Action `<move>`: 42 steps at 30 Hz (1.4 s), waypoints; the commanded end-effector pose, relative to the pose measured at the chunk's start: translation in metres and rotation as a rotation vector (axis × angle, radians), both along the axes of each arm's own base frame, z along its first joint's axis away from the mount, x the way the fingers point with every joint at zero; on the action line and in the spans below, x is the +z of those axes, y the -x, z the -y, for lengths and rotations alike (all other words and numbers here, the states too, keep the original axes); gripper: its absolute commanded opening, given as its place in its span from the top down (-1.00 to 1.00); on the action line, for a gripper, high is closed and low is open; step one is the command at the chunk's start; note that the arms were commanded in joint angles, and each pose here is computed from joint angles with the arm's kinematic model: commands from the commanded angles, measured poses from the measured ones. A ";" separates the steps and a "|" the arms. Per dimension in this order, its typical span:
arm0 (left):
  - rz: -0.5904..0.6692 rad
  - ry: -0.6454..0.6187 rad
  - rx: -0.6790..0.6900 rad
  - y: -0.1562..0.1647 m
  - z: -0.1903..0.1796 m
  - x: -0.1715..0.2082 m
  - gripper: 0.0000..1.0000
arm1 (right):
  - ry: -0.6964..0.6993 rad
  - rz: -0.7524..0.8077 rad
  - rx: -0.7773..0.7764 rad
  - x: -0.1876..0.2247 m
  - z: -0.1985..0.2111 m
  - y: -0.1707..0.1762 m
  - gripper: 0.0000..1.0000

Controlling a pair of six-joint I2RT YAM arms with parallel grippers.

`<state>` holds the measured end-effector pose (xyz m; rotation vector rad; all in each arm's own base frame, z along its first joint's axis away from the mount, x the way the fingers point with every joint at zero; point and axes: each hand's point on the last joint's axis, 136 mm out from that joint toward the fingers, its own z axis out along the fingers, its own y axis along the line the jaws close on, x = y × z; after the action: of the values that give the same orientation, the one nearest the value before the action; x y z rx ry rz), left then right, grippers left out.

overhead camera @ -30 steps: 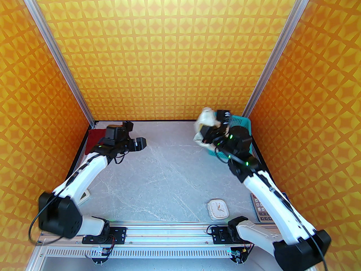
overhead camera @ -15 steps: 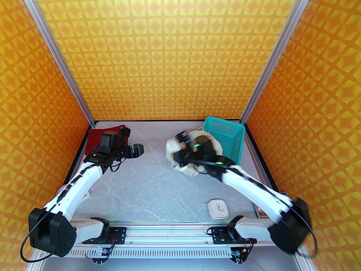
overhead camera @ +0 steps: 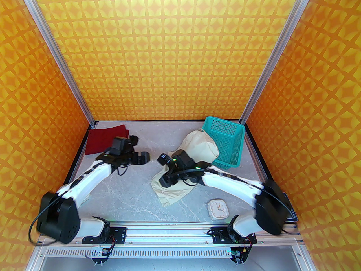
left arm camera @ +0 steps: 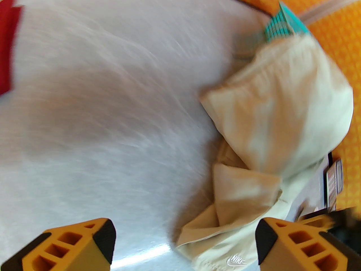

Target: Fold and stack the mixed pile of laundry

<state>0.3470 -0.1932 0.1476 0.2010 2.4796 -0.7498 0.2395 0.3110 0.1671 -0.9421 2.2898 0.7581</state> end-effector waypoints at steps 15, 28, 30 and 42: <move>0.168 -0.062 -0.457 -0.031 0.198 -0.046 -1.00 | 0.115 -0.006 -1.030 0.049 0.247 -0.060 -0.31; 0.414 -0.004 -0.343 -0.052 0.212 0.002 1.00 | 0.046 -0.102 -1.099 0.022 0.258 -0.048 -0.13; 0.491 0.014 -0.277 -0.056 0.187 0.045 1.00 | 0.021 -0.125 -1.084 0.015 0.252 -0.051 -0.11; 0.692 -0.075 -0.057 -0.010 0.019 0.193 1.00 | -0.032 -0.244 -0.969 -0.023 0.219 -0.068 0.04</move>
<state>0.3661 -0.2250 0.3821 0.4361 1.7098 -0.5739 0.3012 0.0807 0.1552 0.3396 2.5021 0.3960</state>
